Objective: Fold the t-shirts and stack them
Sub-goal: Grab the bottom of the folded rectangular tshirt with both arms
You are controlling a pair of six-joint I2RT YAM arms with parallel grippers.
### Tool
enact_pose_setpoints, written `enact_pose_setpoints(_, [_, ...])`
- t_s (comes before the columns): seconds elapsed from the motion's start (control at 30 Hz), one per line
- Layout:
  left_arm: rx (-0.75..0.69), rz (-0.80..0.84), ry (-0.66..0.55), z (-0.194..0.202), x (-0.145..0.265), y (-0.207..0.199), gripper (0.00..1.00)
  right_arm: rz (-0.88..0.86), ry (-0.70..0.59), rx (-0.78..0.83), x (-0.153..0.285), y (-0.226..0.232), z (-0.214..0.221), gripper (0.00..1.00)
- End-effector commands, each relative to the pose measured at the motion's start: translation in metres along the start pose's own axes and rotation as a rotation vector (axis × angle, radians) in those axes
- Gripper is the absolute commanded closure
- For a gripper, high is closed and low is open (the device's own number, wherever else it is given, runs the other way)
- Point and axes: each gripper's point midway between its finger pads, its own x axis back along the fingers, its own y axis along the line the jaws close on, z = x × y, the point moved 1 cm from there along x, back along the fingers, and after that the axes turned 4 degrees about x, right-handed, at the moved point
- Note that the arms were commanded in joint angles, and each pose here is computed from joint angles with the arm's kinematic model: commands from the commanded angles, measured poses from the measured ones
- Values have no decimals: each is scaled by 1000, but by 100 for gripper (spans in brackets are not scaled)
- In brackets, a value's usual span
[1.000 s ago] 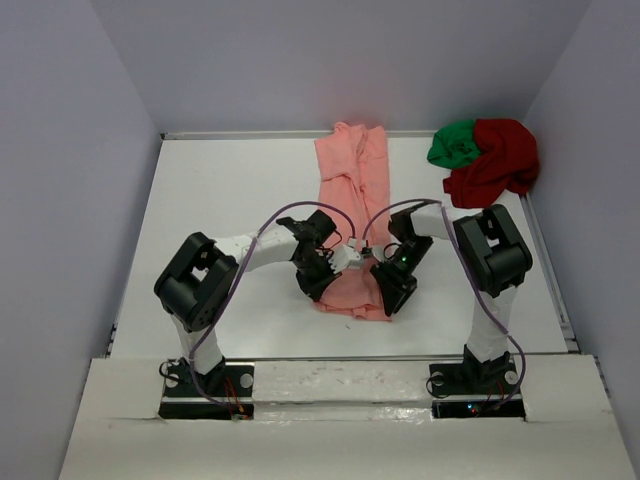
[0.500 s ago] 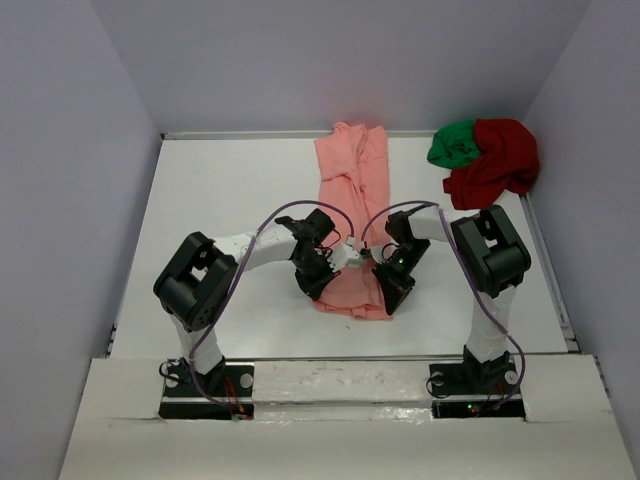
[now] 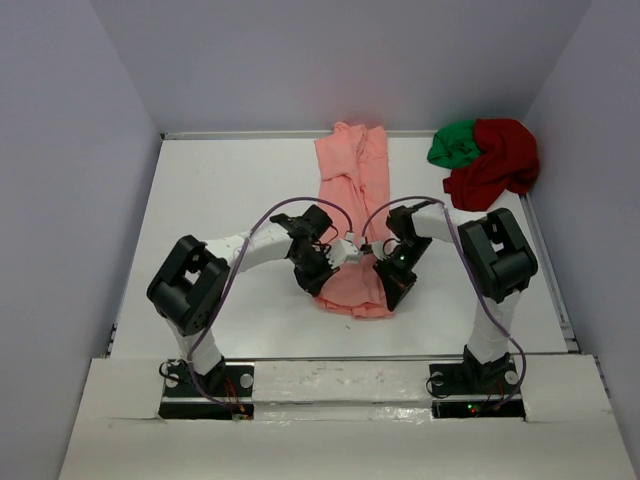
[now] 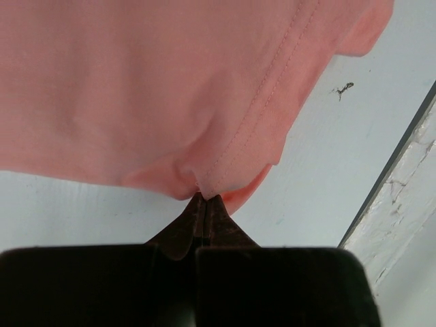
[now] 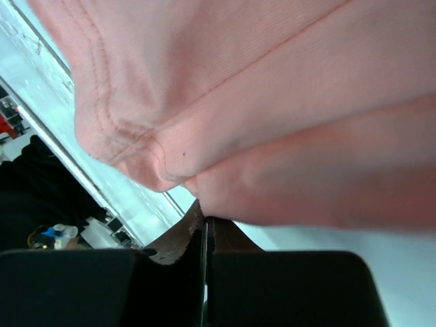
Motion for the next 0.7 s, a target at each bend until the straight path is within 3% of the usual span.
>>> enact_pose_setpoints(0.0, [-29, -23, -69, -19, 26, 1, 100, 67, -58, 84, 29, 14, -13, 100])
enact_pose_setpoints(0.33, [-31, -122, -105, -25, 46, 21, 100, 148, -132, 132, 64, 24, -40, 100])
enact_pose_setpoints(0.67, [10, -267, -230, -49, 92, 59, 100, 224, -181, 164, 86, 21, -66, 100])
